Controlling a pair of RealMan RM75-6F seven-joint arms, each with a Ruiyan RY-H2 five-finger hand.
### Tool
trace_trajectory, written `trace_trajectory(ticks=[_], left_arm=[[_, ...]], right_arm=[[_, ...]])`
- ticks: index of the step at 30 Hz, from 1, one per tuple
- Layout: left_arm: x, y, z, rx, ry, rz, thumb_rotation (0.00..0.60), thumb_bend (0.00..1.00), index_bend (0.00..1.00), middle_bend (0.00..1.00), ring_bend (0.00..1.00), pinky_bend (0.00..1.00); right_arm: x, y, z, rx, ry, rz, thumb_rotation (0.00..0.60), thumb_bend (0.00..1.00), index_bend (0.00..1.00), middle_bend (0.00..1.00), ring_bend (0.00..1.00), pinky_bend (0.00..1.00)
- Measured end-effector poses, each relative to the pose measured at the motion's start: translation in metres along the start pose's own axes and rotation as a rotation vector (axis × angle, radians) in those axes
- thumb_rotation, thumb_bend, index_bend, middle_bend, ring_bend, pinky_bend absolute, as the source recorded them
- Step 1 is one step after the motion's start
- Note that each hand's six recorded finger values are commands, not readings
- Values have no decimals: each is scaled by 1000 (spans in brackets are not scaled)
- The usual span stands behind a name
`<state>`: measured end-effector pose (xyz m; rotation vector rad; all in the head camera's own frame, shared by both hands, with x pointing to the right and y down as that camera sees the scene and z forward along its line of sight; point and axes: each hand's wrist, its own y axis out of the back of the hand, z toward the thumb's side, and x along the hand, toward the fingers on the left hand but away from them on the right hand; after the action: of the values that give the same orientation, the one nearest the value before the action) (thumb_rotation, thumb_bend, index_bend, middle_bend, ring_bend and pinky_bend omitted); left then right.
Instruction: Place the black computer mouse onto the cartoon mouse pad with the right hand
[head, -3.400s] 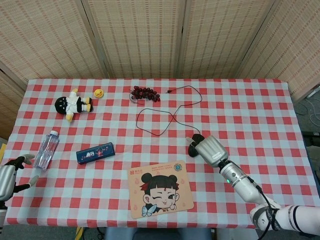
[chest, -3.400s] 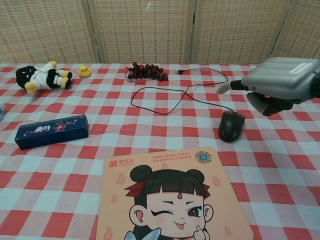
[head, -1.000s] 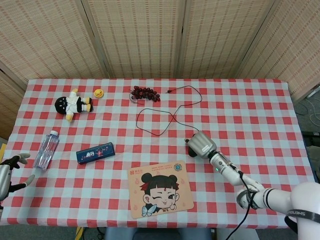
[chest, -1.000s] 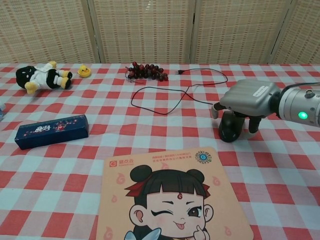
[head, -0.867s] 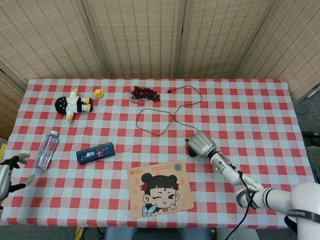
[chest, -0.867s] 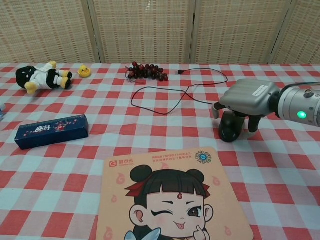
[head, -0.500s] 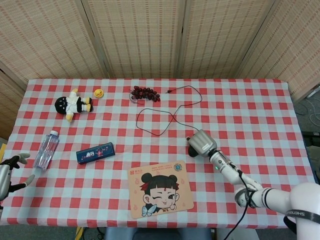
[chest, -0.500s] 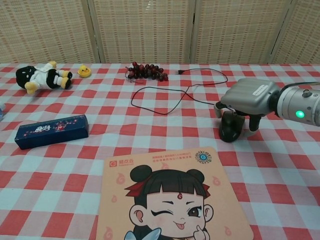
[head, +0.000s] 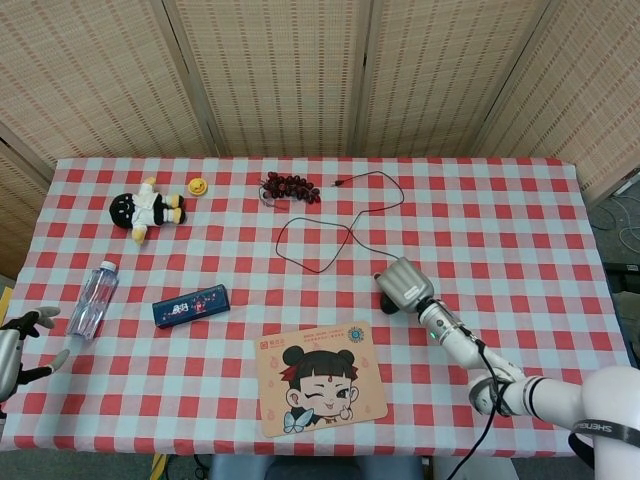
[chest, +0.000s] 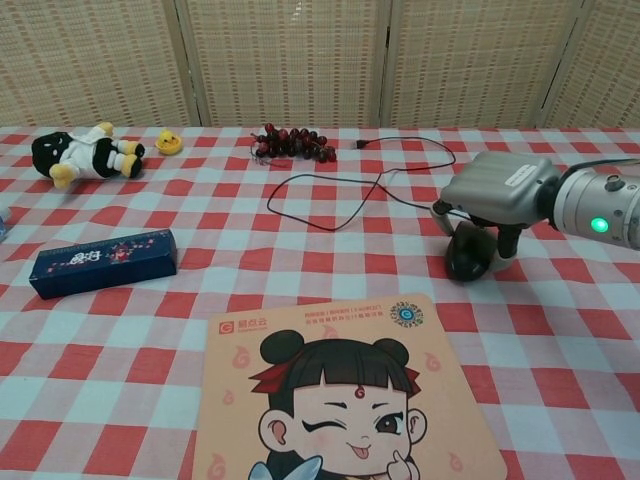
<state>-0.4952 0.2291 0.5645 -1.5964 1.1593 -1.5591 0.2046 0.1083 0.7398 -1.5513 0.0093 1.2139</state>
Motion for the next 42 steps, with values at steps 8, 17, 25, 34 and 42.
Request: trace_trajectory(ticks=[8, 17, 25, 34, 42], left_arm=[[1, -1, -2, 2, 6, -2, 600, 232, 371, 429, 468, 646], [2, 0, -5, 1, 17, 1, 600, 232, 371, 429, 468, 646], [4, 2, -12, -2, 48, 5, 600, 232, 371, 429, 468, 647], [5, 4, -18, -1, 71, 9, 600, 232, 371, 429, 468, 647], [6, 4, -23, 1, 88, 9, 600, 232, 371, 429, 468, 647]], right_arm=[[10, 20, 12, 7, 39, -52, 600, 0, 518, 1000, 1000, 1000], [28, 45, 41, 74, 128, -124, 600, 0, 523, 1000, 1000, 1000], [43, 58, 69, 180, 205, -184, 600, 0, 524, 1000, 1000, 1000], [59, 67, 102, 314, 281, -259, 600, 0, 524, 1000, 1000, 1000], [70, 76, 133, 342, 358, -311, 600, 0, 524, 1000, 1000, 1000]])
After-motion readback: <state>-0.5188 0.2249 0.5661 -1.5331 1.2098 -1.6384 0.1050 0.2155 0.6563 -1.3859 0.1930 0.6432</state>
